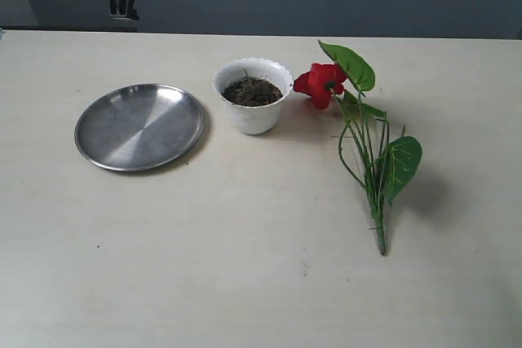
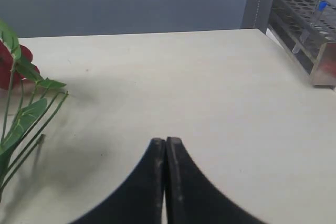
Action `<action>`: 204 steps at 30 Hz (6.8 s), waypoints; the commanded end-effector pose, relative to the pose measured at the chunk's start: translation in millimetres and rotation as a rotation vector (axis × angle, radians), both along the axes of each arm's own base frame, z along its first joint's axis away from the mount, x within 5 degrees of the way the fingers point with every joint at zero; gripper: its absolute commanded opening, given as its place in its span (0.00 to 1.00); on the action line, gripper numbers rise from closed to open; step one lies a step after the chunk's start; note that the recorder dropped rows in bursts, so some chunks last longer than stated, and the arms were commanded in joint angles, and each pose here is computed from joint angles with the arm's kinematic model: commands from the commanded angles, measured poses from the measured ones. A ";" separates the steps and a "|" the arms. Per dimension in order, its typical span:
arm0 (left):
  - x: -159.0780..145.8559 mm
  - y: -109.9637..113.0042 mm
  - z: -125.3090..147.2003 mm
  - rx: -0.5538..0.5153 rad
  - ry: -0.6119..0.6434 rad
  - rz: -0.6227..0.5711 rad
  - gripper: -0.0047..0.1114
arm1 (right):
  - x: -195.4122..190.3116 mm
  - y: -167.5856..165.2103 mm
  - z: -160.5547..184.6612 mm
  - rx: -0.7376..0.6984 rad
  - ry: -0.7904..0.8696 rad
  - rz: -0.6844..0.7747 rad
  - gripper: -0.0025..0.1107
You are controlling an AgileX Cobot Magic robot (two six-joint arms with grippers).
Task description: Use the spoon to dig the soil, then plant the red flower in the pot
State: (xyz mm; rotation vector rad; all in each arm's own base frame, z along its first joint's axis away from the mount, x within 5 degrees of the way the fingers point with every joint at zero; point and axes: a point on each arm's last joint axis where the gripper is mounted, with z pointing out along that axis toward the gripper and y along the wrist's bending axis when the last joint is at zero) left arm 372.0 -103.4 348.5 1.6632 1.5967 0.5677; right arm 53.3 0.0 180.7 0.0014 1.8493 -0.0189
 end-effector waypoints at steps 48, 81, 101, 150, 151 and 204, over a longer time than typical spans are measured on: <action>66.7 -65.4 -102.3 1.261 -0.491 -0.865 0.04 | -0.2 0.1 0.1 0.000 -0.006 0.002 0.02; 63.7 -77.8 -88.0 1.436 -0.446 -0.659 0.04 | -0.2 0.1 0.1 0.000 -0.006 0.002 0.02; 66.4 -78.2 -126.1 1.509 -0.396 -0.638 0.04 | -0.2 0.1 0.1 0.000 -0.006 0.002 0.02; 69.5 -122.7 -190.6 1.438 -0.324 -0.537 0.04 | -0.2 0.1 0.1 0.000 -0.006 0.002 0.02; 69.5 -122.4 -190.4 1.440 -0.323 -0.534 0.04 | -0.2 0.1 0.1 0.000 -0.006 0.002 0.02; 50.0 -115.7 -162.0 1.422 -0.357 -0.573 0.04 | -0.2 0.1 0.1 0.000 -0.006 0.002 0.02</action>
